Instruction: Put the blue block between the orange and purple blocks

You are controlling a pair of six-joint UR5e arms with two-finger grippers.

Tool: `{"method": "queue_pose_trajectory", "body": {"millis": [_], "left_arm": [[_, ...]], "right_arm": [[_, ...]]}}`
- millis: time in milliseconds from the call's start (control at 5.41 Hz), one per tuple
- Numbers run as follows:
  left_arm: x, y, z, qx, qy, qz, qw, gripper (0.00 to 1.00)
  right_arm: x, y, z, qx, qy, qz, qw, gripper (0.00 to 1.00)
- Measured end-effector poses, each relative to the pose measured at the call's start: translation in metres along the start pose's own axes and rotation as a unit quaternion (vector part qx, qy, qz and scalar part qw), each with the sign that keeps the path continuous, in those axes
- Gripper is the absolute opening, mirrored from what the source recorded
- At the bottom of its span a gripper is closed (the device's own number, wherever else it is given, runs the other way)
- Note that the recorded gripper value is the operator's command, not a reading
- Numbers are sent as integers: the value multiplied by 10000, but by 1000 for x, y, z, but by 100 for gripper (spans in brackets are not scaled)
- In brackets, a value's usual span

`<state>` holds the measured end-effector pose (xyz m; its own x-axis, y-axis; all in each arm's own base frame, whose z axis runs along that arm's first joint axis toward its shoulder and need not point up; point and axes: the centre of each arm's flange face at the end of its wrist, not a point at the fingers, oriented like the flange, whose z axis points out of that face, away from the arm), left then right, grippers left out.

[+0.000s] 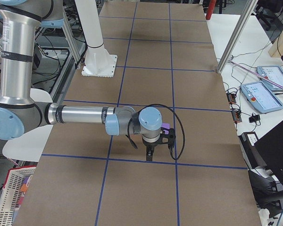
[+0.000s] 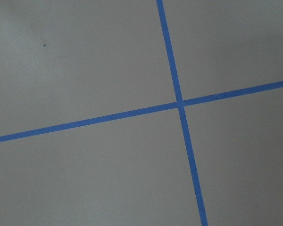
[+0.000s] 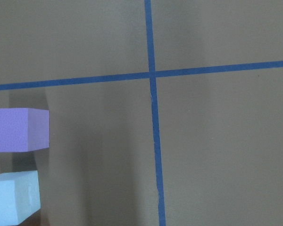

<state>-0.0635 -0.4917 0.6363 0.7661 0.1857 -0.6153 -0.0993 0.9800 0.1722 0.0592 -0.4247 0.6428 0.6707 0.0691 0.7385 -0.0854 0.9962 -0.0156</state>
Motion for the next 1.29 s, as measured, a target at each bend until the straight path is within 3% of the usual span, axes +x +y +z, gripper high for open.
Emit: {"method": "queue_pose_trajectory", "body": {"millis": [739, 1294], "left_arm": [[0, 3, 3, -48, 23, -20, 10000, 100], [0, 3, 4, -48, 23, -16, 10000, 100]], "right_arm": [[-8, 0, -12, 110, -32, -44, 9999, 100], [0, 5, -13, 85, 358, 41, 9993, 100]]}}
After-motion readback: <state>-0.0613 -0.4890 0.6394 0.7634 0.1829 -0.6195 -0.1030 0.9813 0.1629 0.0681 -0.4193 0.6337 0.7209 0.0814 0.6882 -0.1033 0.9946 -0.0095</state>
